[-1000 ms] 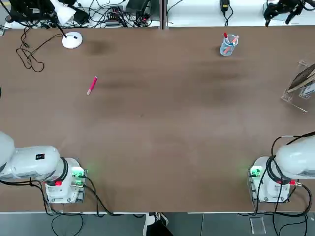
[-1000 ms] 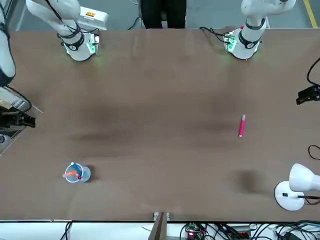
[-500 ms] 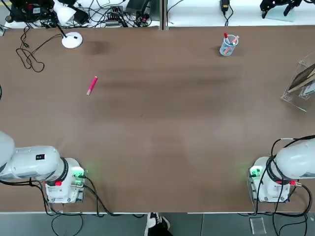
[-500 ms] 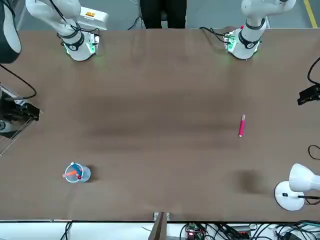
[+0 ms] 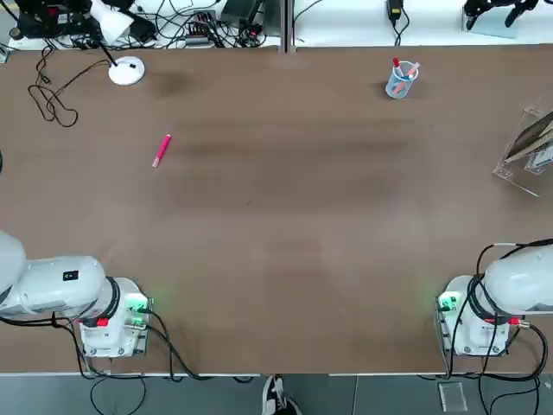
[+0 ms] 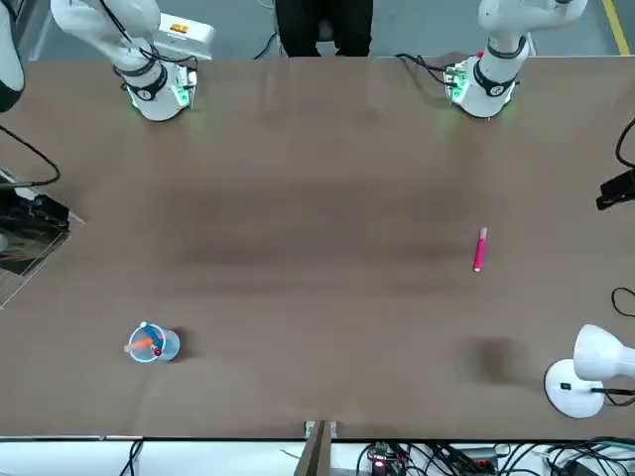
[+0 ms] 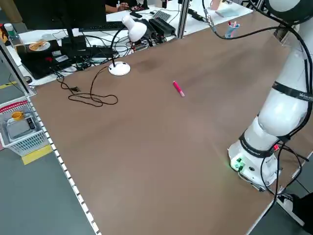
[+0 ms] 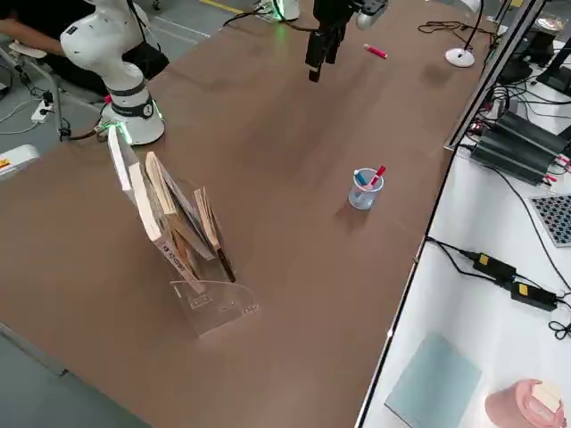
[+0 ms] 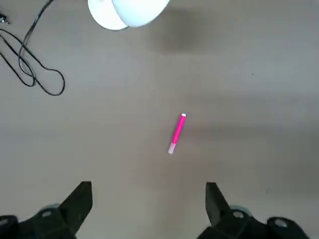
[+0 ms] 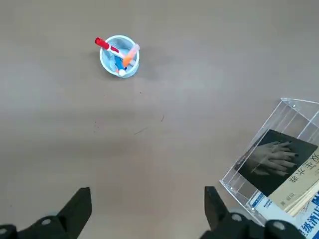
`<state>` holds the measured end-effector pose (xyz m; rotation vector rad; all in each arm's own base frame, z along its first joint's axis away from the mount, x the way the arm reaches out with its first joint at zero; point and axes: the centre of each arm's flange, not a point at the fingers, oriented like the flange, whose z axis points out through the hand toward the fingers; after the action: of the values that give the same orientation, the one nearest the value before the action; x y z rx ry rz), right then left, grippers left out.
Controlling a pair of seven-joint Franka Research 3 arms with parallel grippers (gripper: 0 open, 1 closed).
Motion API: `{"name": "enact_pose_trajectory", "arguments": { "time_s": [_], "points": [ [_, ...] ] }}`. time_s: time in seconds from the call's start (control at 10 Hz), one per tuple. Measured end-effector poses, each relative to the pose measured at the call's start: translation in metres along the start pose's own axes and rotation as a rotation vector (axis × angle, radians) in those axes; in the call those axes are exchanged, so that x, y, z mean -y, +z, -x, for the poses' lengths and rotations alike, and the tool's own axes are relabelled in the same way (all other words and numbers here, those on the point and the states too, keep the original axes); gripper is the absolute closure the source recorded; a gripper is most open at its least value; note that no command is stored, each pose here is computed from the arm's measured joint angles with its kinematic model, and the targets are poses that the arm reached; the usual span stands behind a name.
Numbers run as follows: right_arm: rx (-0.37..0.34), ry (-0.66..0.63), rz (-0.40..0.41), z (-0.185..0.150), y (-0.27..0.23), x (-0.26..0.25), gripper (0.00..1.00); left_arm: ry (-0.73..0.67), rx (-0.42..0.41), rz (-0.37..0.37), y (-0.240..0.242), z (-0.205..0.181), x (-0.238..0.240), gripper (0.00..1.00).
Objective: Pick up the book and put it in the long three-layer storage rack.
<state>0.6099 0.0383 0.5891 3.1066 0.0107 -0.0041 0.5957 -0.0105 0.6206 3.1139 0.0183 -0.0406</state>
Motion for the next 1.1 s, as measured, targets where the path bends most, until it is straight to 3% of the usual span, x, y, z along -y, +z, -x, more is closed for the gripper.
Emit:
{"name": "enact_pose_trajectory", "arguments": {
  "time_s": [0.5, 1.1],
  "points": [
    [0.007, -0.004, -0.031, 0.005, 0.001, -0.025, 0.0, 0.001, -0.001, 0.0, 0.0, 0.0, 0.0, 0.0],
    [0.008, -0.02, -0.031, 0.024, -0.027, -0.014, 0.0, 0.001, -0.001, 0.0, 0.0, 0.0, 0.0, 0.0]
  ]
}}
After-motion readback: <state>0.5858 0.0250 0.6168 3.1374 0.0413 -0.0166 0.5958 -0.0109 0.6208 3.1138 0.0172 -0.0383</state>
